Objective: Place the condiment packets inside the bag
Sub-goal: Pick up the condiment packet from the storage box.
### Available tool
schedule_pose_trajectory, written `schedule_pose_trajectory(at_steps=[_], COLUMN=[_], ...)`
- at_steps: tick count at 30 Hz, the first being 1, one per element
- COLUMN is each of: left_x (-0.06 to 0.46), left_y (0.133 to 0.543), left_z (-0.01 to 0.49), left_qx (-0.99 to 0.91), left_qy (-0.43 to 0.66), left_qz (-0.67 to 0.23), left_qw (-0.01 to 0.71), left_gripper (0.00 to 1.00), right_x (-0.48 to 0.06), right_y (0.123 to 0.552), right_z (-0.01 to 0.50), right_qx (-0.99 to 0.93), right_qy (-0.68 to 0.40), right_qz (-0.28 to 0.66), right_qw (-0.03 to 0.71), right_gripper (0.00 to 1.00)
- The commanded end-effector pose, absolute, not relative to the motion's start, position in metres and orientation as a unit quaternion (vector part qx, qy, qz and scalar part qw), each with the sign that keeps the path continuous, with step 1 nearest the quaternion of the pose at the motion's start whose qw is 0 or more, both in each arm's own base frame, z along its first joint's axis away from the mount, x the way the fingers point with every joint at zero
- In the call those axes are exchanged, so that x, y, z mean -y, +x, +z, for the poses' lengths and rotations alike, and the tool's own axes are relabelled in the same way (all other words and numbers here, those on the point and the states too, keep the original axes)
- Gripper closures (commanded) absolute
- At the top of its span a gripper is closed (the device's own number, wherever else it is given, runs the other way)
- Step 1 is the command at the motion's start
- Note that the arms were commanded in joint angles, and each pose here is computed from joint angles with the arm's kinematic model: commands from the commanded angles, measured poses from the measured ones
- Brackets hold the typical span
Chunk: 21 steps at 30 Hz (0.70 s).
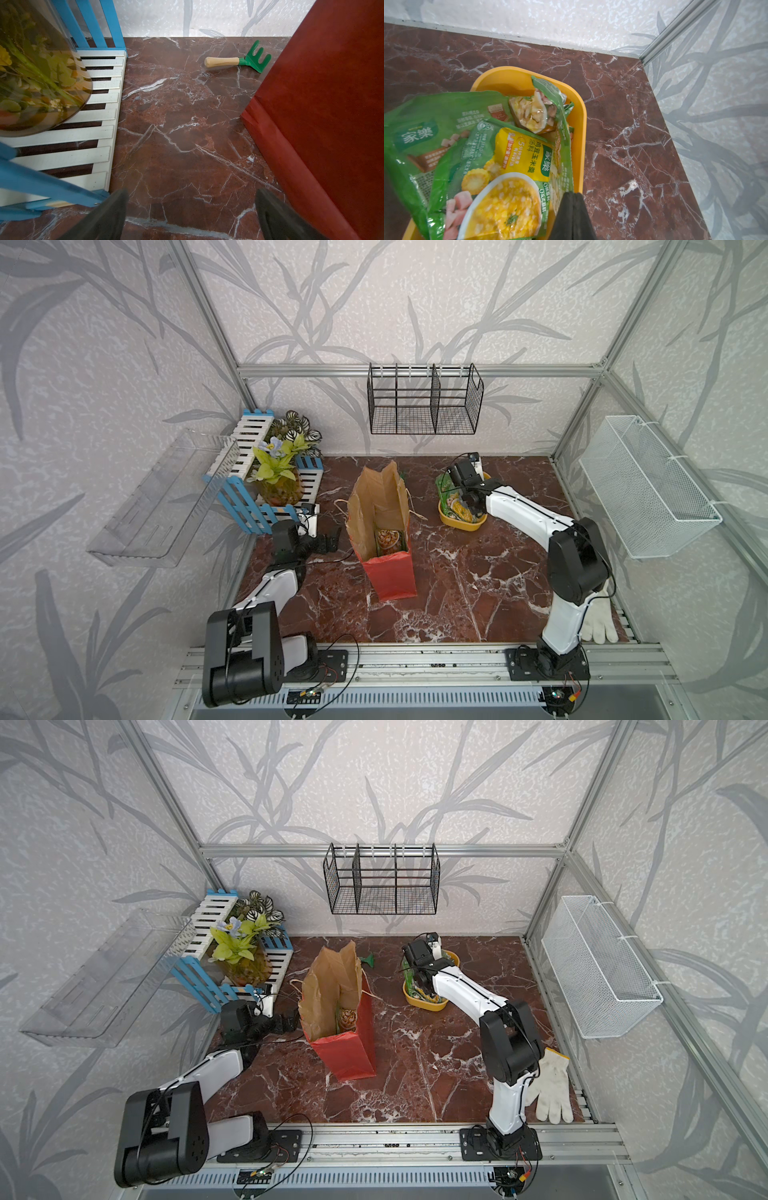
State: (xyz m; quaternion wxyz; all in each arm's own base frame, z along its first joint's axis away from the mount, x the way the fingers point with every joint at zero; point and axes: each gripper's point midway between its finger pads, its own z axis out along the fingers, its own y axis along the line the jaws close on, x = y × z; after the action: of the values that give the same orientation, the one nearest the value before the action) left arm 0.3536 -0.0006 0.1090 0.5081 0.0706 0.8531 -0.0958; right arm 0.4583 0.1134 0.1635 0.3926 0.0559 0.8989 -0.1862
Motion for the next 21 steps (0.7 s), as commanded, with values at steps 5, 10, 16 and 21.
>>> schedule_pose_trajectory(at_steps=[5,10,16,21], left_x=[0.0,0.001,0.001,0.001], left_y=[0.352,0.352,0.351,0.351], left_z=[0.11,0.111,0.113,0.114], left_qx=[-0.851,-0.85,-0.848,-0.848], left_qy=[0.075,0.075,0.076,0.075], left_qz=[-0.093,-0.094,-0.095,-0.095], left_qw=[0.512,0.512,0.515,0.516], left_gripper=[0.0,0.0,0.0,0.0], right_x=[-0.096,-0.089,-0.091,-0.092], right_y=[0.455,0.456,0.459,0.463], right_z=[0.164,0.147,0.138,0.142], right_qx=[-0.901,-0.911,-0.915,-0.914], right_qy=[0.107,0.134,0.137,0.135], right_qz=[-0.152,-0.115,-0.094,-0.09], right_qw=[0.391,0.372,0.367,0.371], right_gripper=[0.79,0.61,0.6,0.87])
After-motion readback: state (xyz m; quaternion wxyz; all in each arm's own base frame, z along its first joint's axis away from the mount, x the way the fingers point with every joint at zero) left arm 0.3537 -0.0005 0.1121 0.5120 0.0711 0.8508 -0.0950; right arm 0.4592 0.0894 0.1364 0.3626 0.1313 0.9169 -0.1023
